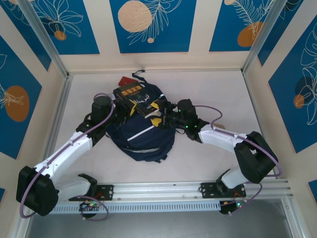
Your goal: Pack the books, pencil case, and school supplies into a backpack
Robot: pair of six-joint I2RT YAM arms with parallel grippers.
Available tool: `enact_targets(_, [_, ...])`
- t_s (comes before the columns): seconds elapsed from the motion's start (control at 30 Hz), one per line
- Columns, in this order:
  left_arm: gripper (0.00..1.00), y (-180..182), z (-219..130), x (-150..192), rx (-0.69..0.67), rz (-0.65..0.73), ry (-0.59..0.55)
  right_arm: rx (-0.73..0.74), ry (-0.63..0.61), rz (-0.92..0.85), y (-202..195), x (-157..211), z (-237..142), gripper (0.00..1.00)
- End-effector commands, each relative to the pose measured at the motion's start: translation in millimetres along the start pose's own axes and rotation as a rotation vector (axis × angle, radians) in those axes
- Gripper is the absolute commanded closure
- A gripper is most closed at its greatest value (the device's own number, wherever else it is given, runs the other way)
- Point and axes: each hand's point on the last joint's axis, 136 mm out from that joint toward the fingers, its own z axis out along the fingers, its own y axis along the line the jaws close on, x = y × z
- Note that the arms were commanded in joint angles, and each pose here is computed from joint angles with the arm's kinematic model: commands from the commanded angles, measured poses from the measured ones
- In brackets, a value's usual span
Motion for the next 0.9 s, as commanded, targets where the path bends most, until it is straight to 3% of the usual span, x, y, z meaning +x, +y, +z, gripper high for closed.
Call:
enact_targets(0.0, [1.0, -18, 0, 5, 0.068, 0.006, 0.016, -0.047, -0.002, 0.013, 11, -2, 4, 0.28])
enact_targets(0.13, [1.0, -14, 2, 7, 0.054, 0.002, 0.025, -0.065, -0.017, 0.009, 13, -7, 2, 0.37])
enact_targets(0.3, [1.0, -5, 2, 10, 0.03, 0.004, 0.039, -0.087, -0.08, -0.038, 16, -20, -12, 0.63])
enact_targets(0.37, [0.9, 2, 3, 13, 0.005, 0.021, 0.059, -0.073, -0.113, -0.077, 16, -24, -20, 0.7])
enact_targets(0.47, [0.68, 17, 6, 20, -0.048, 0.053, 0.099, -0.039, -0.174, -0.169, 18, -30, -37, 0.81])
enact_targets(0.6, [0.4, 43, 0, 21, -0.182, 0.184, 0.117, 0.001, -0.256, -0.323, 24, -38, -66, 0.92])
enact_targets(0.77, [0.23, 58, -11, 18, -0.294, 0.384, 0.134, 0.065, -0.35, -0.509, 35, -47, -110, 0.98])
enact_targets(0.87, [0.2, 61, -14, 24, -0.345, 0.561, 0.206, 0.108, -0.413, -0.622, 44, -49, -142, 1.0])
